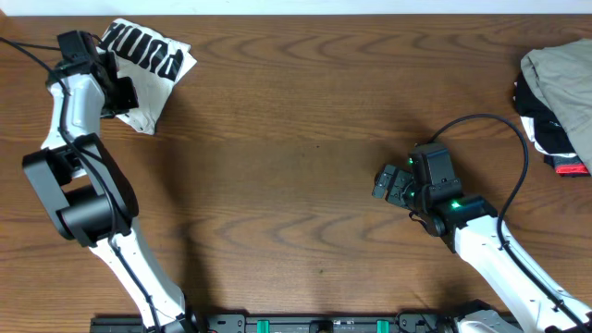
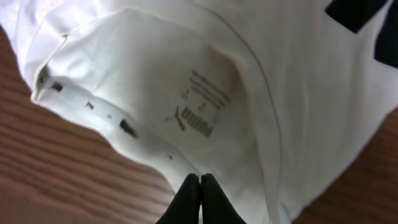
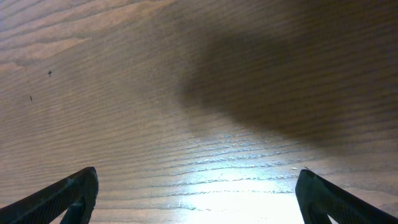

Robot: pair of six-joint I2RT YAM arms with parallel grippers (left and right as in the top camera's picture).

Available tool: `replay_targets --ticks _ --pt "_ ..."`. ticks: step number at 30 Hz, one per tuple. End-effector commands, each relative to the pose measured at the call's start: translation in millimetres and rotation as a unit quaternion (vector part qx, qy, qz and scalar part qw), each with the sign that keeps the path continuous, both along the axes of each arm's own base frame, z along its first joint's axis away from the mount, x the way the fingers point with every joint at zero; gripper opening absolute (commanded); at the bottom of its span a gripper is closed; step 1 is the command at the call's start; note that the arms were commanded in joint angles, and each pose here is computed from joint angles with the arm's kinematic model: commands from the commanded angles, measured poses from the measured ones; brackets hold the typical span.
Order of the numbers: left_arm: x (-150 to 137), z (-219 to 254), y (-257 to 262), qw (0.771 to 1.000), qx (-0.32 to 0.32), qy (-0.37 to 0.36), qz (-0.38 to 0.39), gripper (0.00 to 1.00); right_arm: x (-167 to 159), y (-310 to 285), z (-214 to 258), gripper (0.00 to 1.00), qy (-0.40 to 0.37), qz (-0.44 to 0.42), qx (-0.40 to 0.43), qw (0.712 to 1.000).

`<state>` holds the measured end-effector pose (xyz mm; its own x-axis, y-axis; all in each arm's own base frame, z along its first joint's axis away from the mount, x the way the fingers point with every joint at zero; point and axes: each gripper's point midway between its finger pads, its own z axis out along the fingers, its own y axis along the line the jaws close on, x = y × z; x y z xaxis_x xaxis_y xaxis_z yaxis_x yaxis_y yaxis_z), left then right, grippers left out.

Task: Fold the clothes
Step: 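Lower the bundle and press it flat with the left gripper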

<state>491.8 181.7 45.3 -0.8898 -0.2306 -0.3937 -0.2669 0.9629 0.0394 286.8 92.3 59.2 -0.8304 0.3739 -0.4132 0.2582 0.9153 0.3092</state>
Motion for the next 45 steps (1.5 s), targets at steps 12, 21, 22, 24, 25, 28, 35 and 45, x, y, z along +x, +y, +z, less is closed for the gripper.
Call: replay_targets --ticks 12,21,22,24,25,28,35,45 --pt "6.2 -34.8 3.3 1.000 -0.008 0.005 0.023 0.06 0.3 0.3 1.5 0.99 -0.005 -0.002 -0.003 1.000" --pt "13.8 -58.8 -6.3 0.998 -0.049 -0.003 0.042 0.06 0.5 0.3 1.6 0.99 -0.005 -0.002 -0.003 1.000" --pt "14.9 -58.4 -6.3 0.998 -0.051 -0.006 0.048 0.06 0.5 0.3 1.6 0.99 -0.005 -0.002 -0.003 1.000" --pt "15.3 -58.4 -7.8 0.997 -0.056 -0.007 0.059 0.06 0.7 -0.2 1.6 0.99 -0.006 -0.003 -0.005 1.000" --pt "15.3 -58.5 -8.9 0.996 -0.062 -0.008 0.068 0.06 0.7 -0.2 1.6 0.99 -0.006 -0.003 -0.005 1.000" --pt "18.6 -58.2 -20.7 0.992 -0.096 -0.015 0.077 0.06 0.7 -0.2 1.6 0.99 -0.006 -0.003 -0.005 1.000" --pt "24.4 -56.8 -35.1 0.974 -0.154 -0.027 0.163 0.06 0.6 -0.2 1.6 0.99 -0.006 -0.003 -0.005 1.000" --pt "50.1 -47.2 -51.2 0.964 -0.172 -0.073 0.191 0.06 0.6 -0.2 1.6 0.99 -0.006 -0.003 -0.005 1.000"
